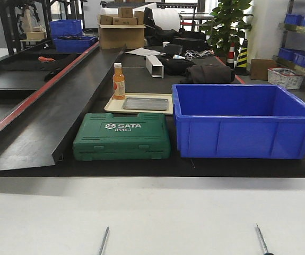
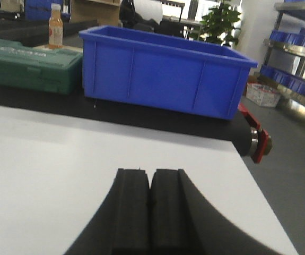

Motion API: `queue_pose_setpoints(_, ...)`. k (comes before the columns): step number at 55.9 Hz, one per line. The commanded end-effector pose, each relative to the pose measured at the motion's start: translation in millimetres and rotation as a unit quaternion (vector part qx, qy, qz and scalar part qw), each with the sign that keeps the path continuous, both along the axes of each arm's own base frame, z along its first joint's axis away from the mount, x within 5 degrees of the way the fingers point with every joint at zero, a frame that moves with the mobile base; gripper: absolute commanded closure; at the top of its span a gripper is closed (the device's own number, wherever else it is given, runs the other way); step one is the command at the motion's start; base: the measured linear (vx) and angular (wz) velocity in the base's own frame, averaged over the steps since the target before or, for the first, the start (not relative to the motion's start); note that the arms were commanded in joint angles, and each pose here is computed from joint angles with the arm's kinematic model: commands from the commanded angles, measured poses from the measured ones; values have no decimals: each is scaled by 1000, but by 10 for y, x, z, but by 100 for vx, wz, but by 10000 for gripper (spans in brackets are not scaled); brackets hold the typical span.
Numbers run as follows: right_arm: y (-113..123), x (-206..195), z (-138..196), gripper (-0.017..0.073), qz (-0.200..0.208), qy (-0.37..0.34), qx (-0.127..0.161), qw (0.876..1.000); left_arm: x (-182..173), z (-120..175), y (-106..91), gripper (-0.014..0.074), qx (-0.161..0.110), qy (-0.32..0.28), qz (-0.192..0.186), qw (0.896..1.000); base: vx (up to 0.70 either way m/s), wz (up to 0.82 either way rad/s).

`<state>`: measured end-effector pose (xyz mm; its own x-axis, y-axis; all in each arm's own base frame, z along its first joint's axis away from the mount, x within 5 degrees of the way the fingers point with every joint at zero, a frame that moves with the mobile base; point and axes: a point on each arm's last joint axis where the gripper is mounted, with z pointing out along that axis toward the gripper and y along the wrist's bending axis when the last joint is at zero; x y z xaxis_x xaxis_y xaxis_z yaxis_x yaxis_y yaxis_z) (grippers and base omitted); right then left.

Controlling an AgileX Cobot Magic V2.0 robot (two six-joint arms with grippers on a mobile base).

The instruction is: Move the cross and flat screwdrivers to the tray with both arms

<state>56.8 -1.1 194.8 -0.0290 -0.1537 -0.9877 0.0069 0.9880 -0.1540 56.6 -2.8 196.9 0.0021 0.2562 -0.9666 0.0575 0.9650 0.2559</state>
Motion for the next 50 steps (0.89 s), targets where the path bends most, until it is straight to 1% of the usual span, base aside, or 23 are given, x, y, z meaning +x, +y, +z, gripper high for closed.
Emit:
queue_pose_setpoints(1,20,-11,141,567,10,-86,-5,996,-38,277,-16,599,-52,-111,-14,992,0,0)
queue_pose_setpoints(4,24,-17,177,567,13,-104,6,994,-48,320,-20,599,-61,-134,-19,989,0,0)
queue_pose_setpoints(9,31,-27,226,567,20,-131,31,991,-65,375,-24,599,-63,-165,-24,984,0,0)
queue_pose_setpoints(16,34,-59,391,567,25,-160,50,985,-103,486,-29,599,-65,-210,-30,975,0,0)
queue_pose_setpoints(19,33,-75,517,567,25,-173,51,983,-125,558,-28,598,-72,-223,-33,972,0,0)
queue_pose_setpoints(23,33,-81,734,567,26,-186,51,981,-171,724,-25,596,-92,-243,-38,965,0,0)
queue_pose_setpoints(27,31,-55,958,567,25,-187,51,981,-221,942,-21,595,-100,-265,-42,958,0,0)
queue_pose_setpoints(29,30,-21,1097,567,24,-186,51,981,-242,1096,-19,593,-101,-275,-43,955,0,0)
queue_pose_setpoints(31,30,25,1183,567,24,-181,51,982,-244,1228,-18,591,-101,-278,-43,954,0,0)
queue_pose_setpoints(33,30,60,1284,566,24,-181,51,982,-226,1359,-18,589,-101,-276,-42,955,0,0)
queue_pose_setpoints(35,29,139,1375,565,23,-173,51,983,-185,1480,-19,589,-101,-266,-40,958,0,0)
queue_pose_setpoints(37,27,219,1416,564,22,-157,52,986,-124,1586,-20,589,-100,-250,-36,962,0,0)
queue_pose_setpoints(41,24,408,1428,560,18,-115,53,992,76,1725,-25,586,-99,-193,-27,976,0,0)
queue_pose_setpoints(42,23,442,1418,559,17,-107,53,993,149,1720,-28,585,-98,-172,-24,980,0,0)
queue_pose_setpoints(46,23,601,1342,554,15,-71,53,996,384,1687,-39,582,-96,-113,-17,989,0,0)
queue_pose_setpoints(50,23,743,1251,540,13,-35,55,998,612,1581,-54,578,-93,-66,-13,993,0,0)
